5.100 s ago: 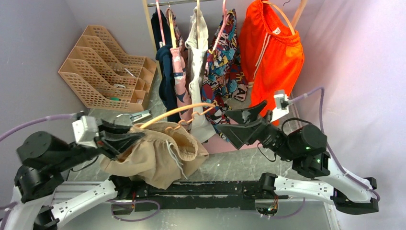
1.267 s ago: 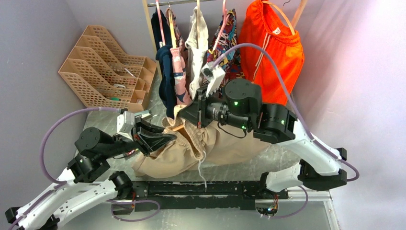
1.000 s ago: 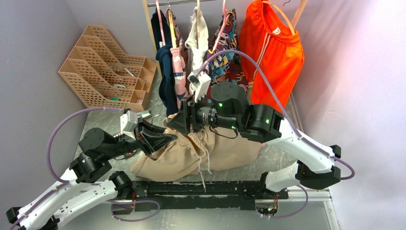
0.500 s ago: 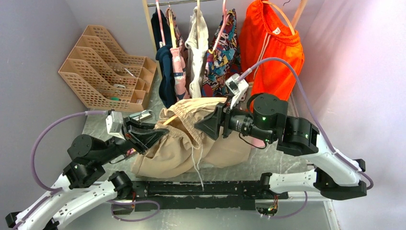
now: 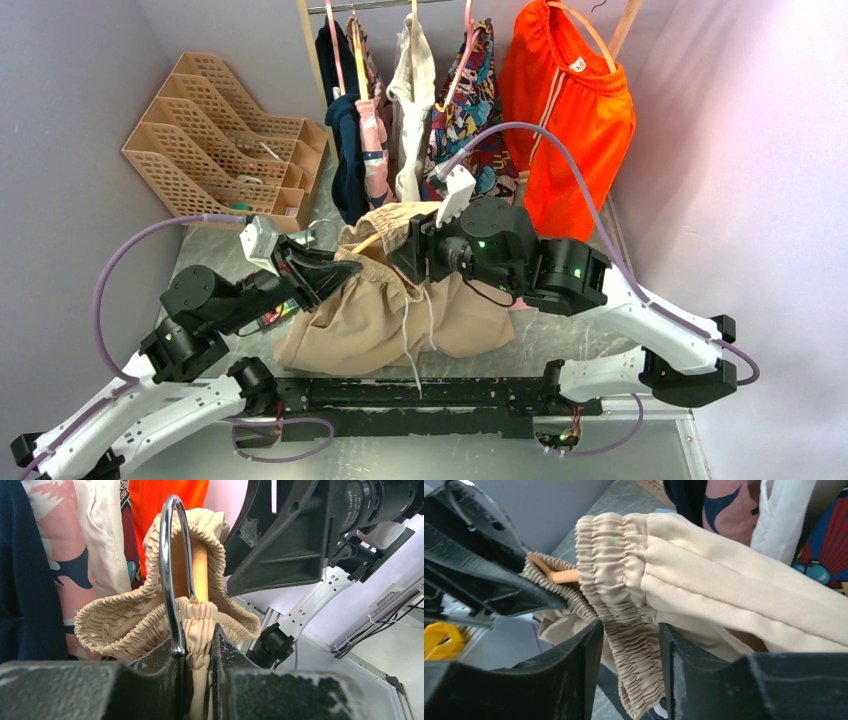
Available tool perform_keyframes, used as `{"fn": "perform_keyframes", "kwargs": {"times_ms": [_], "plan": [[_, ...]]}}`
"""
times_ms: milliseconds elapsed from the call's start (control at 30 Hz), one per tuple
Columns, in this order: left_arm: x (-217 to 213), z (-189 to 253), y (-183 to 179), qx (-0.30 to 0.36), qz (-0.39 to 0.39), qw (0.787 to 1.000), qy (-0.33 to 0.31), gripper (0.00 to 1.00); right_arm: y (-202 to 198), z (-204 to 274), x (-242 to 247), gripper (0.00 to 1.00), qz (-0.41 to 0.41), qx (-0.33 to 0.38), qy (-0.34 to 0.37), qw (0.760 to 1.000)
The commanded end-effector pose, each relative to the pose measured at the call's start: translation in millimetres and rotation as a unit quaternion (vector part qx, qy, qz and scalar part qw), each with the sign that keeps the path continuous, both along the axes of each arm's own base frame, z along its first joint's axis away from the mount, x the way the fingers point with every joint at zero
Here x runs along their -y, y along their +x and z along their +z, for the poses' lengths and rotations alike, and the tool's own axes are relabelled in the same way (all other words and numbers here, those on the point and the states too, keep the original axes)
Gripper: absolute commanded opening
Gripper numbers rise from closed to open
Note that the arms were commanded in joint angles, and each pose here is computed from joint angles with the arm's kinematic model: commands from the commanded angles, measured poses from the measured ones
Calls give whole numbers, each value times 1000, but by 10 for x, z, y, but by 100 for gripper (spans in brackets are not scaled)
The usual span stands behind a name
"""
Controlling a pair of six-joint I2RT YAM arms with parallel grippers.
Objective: Place the shorts on the hanger
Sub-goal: Hang the shorts on the hanger.
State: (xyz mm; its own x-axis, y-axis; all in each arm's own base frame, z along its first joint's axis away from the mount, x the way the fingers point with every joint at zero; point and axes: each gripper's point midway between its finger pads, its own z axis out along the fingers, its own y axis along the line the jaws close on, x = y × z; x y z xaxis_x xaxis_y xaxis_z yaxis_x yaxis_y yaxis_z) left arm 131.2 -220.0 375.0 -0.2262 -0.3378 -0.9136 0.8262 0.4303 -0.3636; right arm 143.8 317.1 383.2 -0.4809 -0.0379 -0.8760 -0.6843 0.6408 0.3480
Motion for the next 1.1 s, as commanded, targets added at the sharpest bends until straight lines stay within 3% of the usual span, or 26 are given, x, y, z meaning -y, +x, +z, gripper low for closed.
{"fn": "perform_keyframes", "kwargs": {"times_ms": [0, 167, 367, 467, 600, 700, 833, 1067], "plan": [[-56, 355, -63, 23, -4, 999, -41, 7, 171, 93, 23, 45, -42, 27, 1, 999], [-40, 307, -79, 23, -10, 999, -35, 7, 114, 130, -180, 24, -5, 24, 13, 1000], [1, 259, -122, 28, -27, 999, -26, 7, -137, 290, -425, 23, 87, 21, 53, 995], [24, 248, -184, 34, -45, 998, -21, 7, -256, 443, -398, 27, 119, 31, 74, 990], [11, 208, -231, 39, -53, 998, -11, 7, -457, 749, -195, 40, 164, 64, 98, 980], [14, 178, -305, 43, -71, 997, -4, 7, -415, 953, 62, 44, 134, 93, 108, 981], [49, 135, -391, 39, -98, 994, 7, 7, -152, 947, 369, 45, 38, 100, 71, 992], [91, 99, -335, 27, -94, 995, 18, 7, -110, 653, 172, 54, 43, 62, 18, 997]]}}
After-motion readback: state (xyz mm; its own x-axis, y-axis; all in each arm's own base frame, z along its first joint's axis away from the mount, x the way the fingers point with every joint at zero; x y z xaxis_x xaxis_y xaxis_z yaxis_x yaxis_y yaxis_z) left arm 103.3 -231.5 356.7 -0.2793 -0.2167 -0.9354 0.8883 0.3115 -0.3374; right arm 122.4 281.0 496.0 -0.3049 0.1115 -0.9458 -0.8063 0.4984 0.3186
